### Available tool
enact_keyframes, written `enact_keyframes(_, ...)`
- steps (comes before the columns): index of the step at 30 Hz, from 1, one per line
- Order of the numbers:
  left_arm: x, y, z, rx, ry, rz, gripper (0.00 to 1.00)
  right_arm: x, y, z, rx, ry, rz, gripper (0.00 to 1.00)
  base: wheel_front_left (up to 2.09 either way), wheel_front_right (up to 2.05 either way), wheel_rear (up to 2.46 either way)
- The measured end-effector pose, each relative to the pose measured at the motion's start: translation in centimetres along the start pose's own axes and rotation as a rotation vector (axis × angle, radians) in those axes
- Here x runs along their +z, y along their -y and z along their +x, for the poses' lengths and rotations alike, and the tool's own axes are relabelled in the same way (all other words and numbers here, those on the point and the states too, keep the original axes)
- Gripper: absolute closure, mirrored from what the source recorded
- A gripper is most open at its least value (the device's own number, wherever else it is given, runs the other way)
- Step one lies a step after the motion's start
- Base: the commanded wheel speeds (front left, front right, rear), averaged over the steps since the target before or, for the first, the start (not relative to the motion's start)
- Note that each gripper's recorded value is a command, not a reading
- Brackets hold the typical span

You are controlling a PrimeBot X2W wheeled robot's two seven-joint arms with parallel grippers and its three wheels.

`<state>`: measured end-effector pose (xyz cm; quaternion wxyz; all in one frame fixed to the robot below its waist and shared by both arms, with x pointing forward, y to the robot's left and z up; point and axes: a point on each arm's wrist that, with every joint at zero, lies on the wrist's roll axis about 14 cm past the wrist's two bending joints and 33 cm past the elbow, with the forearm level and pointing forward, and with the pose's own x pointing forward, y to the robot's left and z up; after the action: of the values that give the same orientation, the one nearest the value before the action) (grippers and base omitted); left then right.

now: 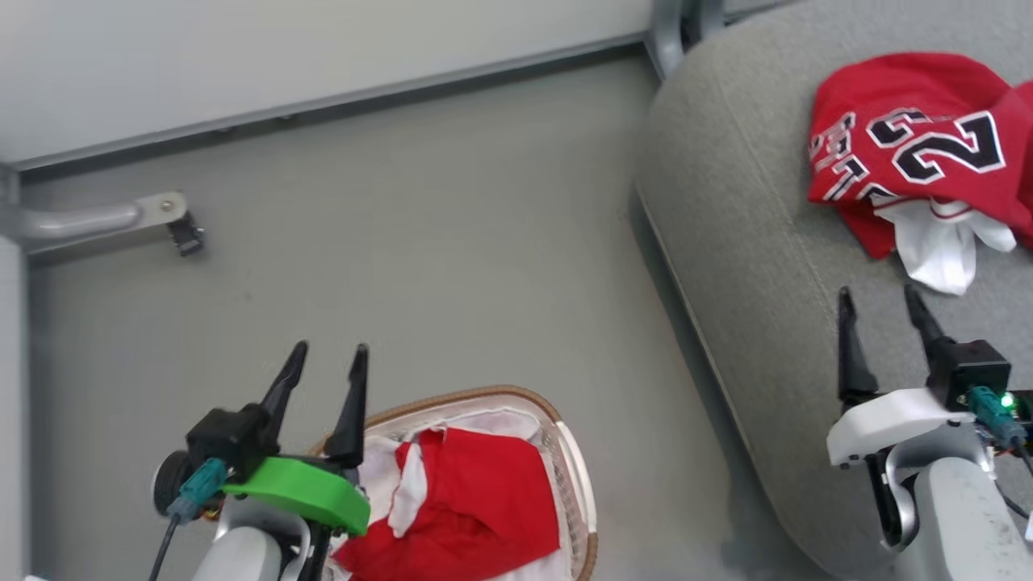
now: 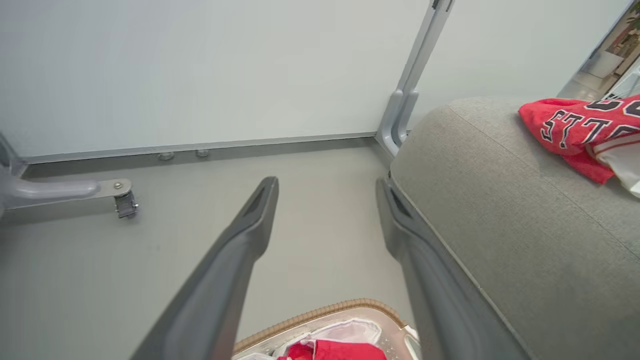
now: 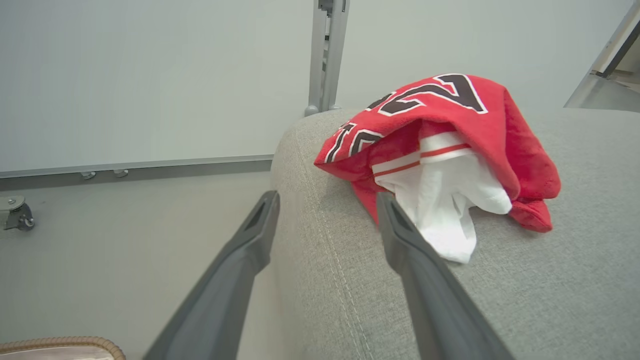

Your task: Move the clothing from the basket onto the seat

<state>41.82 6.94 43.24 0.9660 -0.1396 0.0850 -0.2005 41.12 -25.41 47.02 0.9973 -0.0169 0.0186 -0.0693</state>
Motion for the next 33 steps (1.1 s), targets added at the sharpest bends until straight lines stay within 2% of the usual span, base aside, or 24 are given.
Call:
enact_keyframes(10, 3.4, -7.3, -7.2, 0.285, 0.083, 0.135, 0.00, 3.5, -8.4, 0.3, 0.222, 0.089, 0.153, 0.00, 0.00, 0.00, 0.00)
enact_keyframes(15, 4.7, -9.2, -10.7, 0.406, 0.143, 0.126, 0.00, 4.6, -10.5, -0.5, 0.281, 0.110, 0.186, 0.00, 0.00, 0.00, 0.00)
enact_keyframes(24, 4.6, -9.3, -13.7, 0.465, 0.168, 0.114, 0.00, 4.5, -11.6, -1.8, 0.315, 0.103, 0.201, 0.00, 0.00, 0.00, 0.00)
enact_keyframes(33, 2.1, -7.1, -12.0, 0.389, 0.092, 0.090, 0.00, 4.4, -11.6, -1.5, 0.316, 0.104, 0.198, 0.00, 0.00, 0.00, 0.00)
